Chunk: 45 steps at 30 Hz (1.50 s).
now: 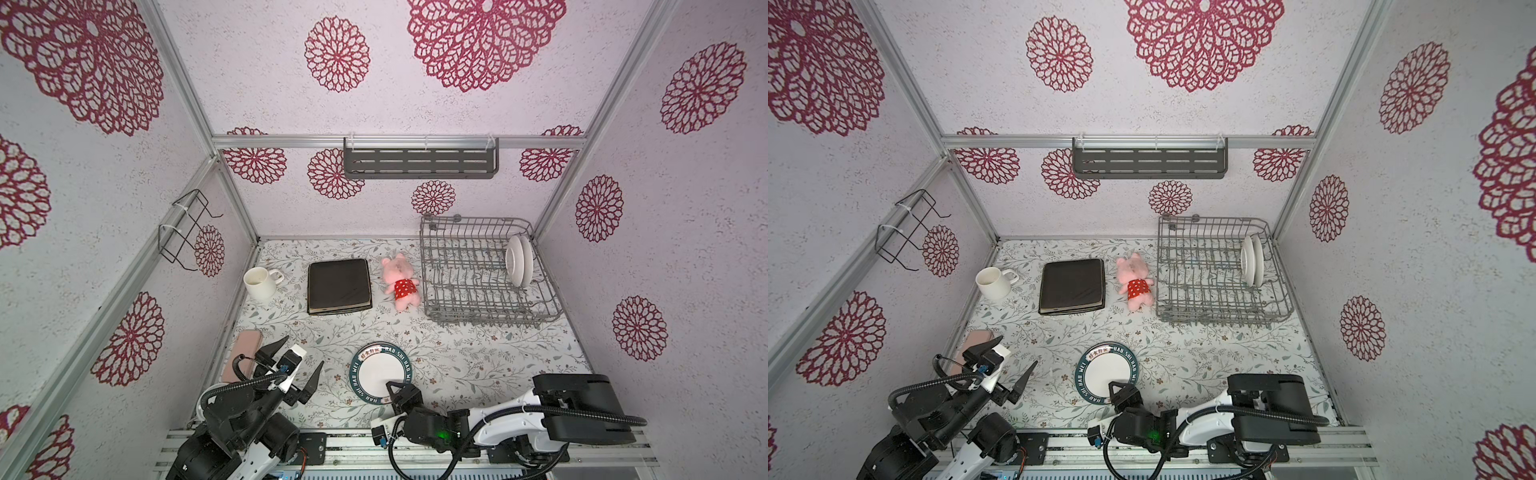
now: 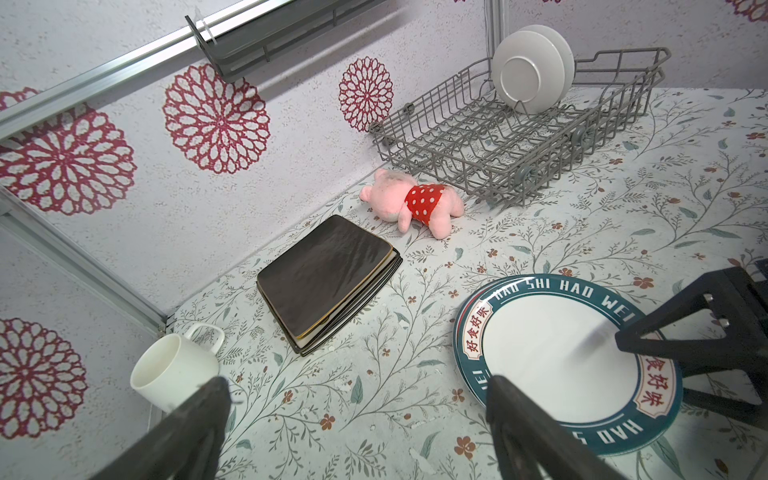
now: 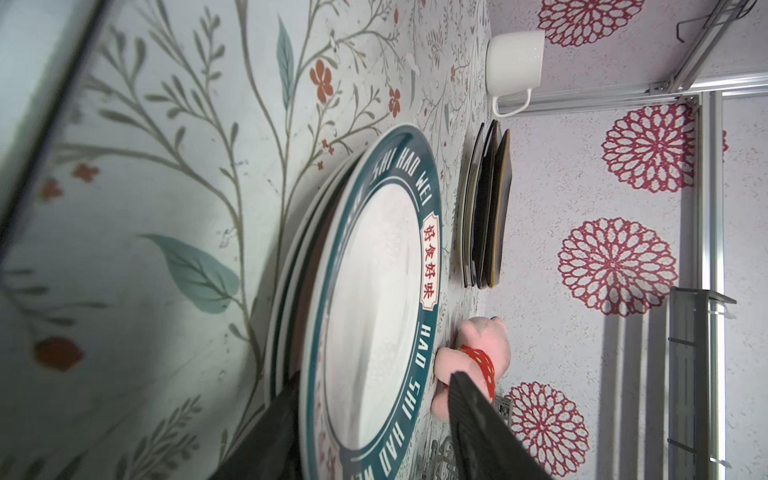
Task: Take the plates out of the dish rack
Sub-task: 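Open the right gripper and raise it off the green-rimmed plate, then move the right gripper over the white plates in the rack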
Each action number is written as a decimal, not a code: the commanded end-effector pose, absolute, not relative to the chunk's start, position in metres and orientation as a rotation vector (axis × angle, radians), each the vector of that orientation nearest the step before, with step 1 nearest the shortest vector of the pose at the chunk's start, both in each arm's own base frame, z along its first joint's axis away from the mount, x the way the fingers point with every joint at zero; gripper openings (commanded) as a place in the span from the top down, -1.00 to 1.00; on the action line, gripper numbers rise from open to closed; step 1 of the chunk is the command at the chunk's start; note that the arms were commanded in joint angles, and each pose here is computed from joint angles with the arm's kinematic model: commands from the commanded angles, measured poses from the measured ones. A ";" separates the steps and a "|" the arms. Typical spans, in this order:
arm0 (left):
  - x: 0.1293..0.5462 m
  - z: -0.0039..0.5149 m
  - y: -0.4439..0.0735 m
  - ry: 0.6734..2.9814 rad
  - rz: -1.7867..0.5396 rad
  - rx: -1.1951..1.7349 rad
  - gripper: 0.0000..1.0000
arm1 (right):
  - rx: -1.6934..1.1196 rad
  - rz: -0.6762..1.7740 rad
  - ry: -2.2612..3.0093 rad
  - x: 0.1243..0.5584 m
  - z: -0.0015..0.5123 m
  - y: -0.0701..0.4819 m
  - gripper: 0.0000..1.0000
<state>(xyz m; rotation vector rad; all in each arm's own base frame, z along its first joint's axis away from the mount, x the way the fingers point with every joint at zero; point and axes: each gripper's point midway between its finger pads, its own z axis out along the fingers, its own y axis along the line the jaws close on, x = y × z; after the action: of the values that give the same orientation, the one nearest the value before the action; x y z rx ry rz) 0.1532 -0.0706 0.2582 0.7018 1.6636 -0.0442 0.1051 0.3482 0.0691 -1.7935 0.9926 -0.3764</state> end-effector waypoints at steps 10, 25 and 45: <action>0.151 0.261 -0.075 1.635 -0.063 0.725 -0.95 | -1.833 -0.292 1.014 0.097 0.074 0.344 -0.40; 0.151 0.261 -0.074 1.632 -0.060 0.721 -0.95 | -1.911 -0.138 1.100 0.088 0.077 0.344 -0.98; 0.152 0.261 -0.074 1.636 -0.056 0.720 -0.95 | -1.267 0.063 1.589 0.188 0.197 0.311 -0.98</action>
<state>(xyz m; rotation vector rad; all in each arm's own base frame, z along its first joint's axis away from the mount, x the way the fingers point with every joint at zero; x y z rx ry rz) 0.1524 -0.0704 0.2591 0.7000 1.6584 -0.0466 0.1607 0.3217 0.1565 -1.5306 1.4532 -0.0120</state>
